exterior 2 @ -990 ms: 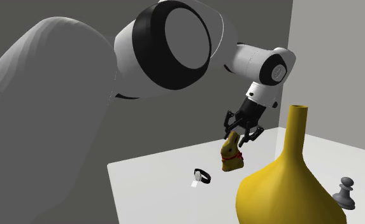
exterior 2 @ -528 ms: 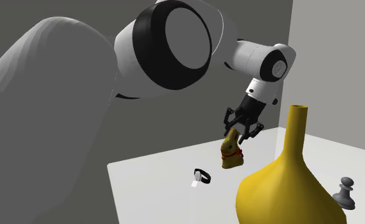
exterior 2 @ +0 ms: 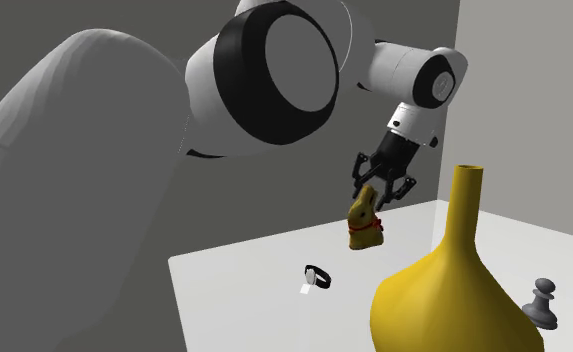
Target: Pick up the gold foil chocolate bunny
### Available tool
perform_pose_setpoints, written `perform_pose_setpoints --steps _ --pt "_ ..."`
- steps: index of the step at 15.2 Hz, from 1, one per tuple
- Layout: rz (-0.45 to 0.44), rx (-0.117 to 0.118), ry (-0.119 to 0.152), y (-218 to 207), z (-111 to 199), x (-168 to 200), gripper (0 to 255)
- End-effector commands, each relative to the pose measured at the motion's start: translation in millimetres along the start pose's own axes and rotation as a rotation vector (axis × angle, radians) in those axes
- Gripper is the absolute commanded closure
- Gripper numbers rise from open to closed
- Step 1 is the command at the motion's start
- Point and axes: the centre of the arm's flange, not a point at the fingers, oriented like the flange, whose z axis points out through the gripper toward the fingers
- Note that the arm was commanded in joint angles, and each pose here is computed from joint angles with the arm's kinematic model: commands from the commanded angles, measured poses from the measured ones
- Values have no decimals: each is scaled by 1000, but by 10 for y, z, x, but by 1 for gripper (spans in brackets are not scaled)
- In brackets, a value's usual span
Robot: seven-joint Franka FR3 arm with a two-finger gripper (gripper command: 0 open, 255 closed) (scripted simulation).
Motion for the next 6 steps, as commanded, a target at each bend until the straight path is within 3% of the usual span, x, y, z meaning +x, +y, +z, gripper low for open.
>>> perform_pose_setpoints --steps 1,6 --pt "0 0 0 -47 -110 4 255" --pt "0 0 0 -118 -261 2 255"
